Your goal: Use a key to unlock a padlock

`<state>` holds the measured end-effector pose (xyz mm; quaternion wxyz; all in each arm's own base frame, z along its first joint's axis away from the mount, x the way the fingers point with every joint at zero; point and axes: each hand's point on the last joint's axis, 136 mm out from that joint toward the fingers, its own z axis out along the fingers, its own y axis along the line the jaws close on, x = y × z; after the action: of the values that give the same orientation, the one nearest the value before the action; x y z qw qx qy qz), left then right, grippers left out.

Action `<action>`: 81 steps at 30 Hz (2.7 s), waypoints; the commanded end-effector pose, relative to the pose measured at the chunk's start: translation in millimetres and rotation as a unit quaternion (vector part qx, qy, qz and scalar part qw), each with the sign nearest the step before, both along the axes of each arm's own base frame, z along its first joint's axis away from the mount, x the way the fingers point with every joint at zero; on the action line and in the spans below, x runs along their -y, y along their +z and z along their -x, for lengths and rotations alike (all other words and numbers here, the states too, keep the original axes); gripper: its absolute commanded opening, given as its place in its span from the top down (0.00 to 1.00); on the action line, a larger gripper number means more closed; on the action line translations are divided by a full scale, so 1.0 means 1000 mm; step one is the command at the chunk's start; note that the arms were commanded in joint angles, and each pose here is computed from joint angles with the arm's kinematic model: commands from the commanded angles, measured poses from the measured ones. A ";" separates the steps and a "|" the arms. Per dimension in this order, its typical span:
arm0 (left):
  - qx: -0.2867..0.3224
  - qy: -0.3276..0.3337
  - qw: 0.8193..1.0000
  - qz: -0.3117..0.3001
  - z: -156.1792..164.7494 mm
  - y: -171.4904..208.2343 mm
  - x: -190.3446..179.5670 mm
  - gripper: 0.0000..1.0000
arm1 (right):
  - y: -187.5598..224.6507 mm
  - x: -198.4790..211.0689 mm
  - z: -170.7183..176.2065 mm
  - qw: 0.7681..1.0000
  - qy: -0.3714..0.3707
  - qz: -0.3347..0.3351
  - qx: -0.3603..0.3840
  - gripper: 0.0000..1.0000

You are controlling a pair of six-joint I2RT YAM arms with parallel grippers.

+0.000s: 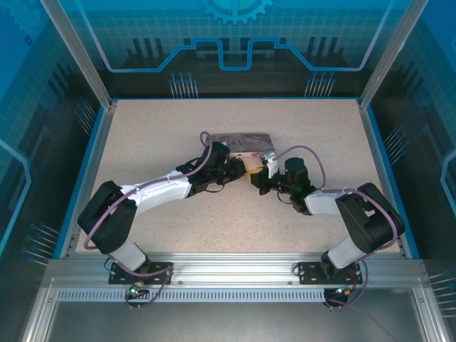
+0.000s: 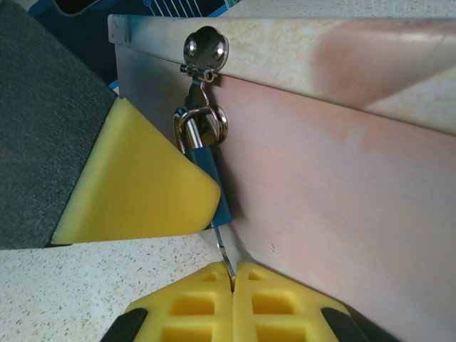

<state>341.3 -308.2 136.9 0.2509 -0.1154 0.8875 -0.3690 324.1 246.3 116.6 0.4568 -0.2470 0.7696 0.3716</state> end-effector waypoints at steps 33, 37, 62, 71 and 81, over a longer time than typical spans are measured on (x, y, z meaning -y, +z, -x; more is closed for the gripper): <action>0.003 -0.049 0.998 0.032 0.019 0.004 0.020 1.00 | 0.030 -0.024 0.006 0.997 0.059 -0.041 0.010 0.99; 0.001 -0.051 0.998 0.031 0.017 0.003 0.022 1.00 | 0.031 -0.024 0.003 0.998 0.051 -0.047 0.012 1.00; 0.000 -0.052 0.998 0.033 0.016 -0.005 0.024 1.00 | 0.039 -0.032 0.018 0.998 0.048 -0.051 -0.007 0.99; 0.011 -0.046 0.998 0.028 0.012 -0.002 0.023 0.77 | 0.026 -0.027 0.016 0.999 0.030 -0.038 -0.023 1.00; -0.001 -0.024 1.000 0.010 0.017 -0.022 0.009 0.47 | -0.019 -0.021 0.026 0.994 0.004 -0.006 -0.111 1.00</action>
<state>327.1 -313.5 117.5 0.2361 -0.1013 0.8903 -0.3761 306.6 259.4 102.3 0.3860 -0.2073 0.8097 0.3905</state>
